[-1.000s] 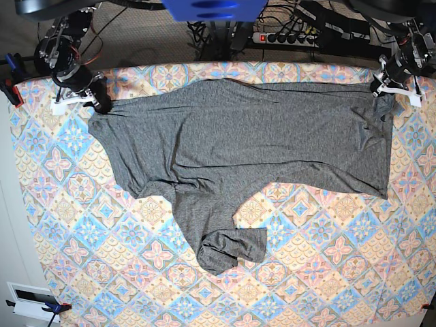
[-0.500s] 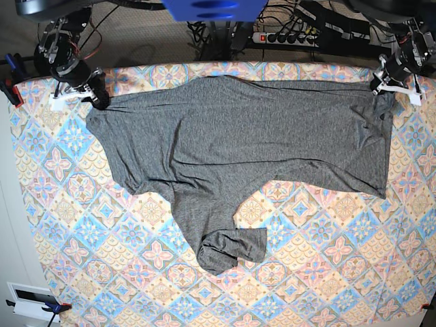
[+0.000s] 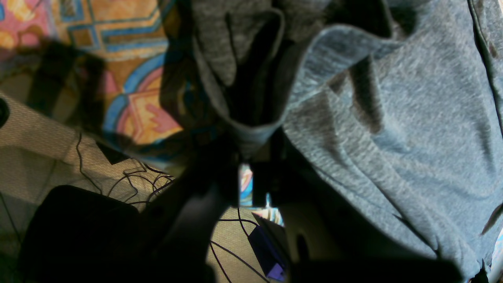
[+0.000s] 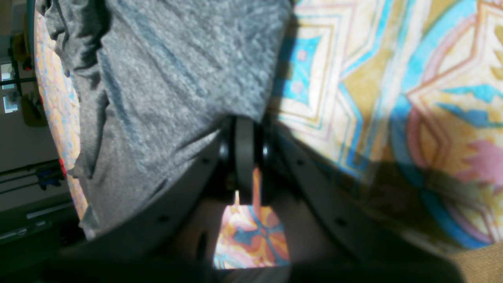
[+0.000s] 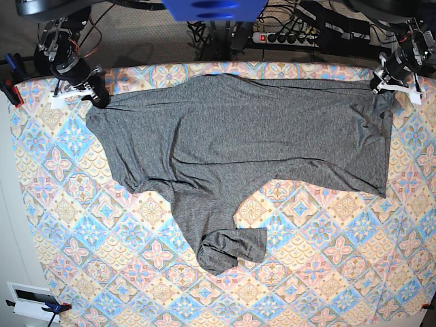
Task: Layout the t-shirt on the table in an organized manner, then fold the t-shirt properly
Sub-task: 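Pull both shoulder corners outward and lay the shirt flat, then release the shoulder corner with the right gripper and raise it away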
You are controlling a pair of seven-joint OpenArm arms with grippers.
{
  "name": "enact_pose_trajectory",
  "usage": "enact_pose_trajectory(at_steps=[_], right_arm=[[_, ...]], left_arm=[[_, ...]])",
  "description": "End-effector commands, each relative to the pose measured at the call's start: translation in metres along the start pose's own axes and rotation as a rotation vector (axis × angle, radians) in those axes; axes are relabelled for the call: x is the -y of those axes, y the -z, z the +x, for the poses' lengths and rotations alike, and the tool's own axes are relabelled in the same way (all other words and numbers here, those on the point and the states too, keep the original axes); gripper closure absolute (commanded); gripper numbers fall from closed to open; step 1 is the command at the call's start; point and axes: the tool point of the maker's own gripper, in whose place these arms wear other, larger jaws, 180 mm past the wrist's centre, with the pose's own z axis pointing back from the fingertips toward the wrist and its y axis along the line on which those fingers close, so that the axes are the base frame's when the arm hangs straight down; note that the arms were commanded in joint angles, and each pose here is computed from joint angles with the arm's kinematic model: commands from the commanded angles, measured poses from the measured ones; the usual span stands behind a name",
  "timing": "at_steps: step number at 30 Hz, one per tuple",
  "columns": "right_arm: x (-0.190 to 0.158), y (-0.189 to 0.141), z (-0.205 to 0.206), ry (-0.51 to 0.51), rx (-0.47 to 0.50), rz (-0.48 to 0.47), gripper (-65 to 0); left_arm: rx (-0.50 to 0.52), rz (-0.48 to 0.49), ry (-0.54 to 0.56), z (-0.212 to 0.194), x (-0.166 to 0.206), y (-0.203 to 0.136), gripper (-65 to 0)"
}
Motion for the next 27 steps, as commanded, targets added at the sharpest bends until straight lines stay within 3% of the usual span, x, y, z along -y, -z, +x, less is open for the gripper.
enact_pose_trajectory(at_steps=[1, 5, 8, 13, 20, 27], right_arm=[[0.020, -0.006, -0.003, -0.014, -0.032, -0.091, -3.0], [0.020, -0.007, -0.009, -0.011, -0.070, -0.090, -10.7], [0.020, -0.007, -0.009, -0.012, -0.070, -0.090, -15.5], [0.019, -0.013, 0.001, -0.020, -0.042, -0.091, -19.9], [0.026, -0.045, 0.032, -0.044, 0.069, -0.128, -20.8], [0.013, -0.064, 0.052, -0.156, 0.090, -0.138, -20.3]], left_arm=[[0.010, 0.048, 0.015, 0.005, -0.011, -0.005, -5.4], [0.010, 0.047, 0.014, 0.005, -0.011, -0.005, -20.8], [0.010, 0.046, 0.013, 0.005, -0.011, -0.005, -27.3], [0.009, 0.046, 0.012, 0.004, -0.010, -0.005, -27.2], [0.007, 0.047, 0.010, 0.004, -0.011, -0.005, -27.2], [0.004, 0.047, 0.013, 0.002, -0.011, -0.004, -27.2]])
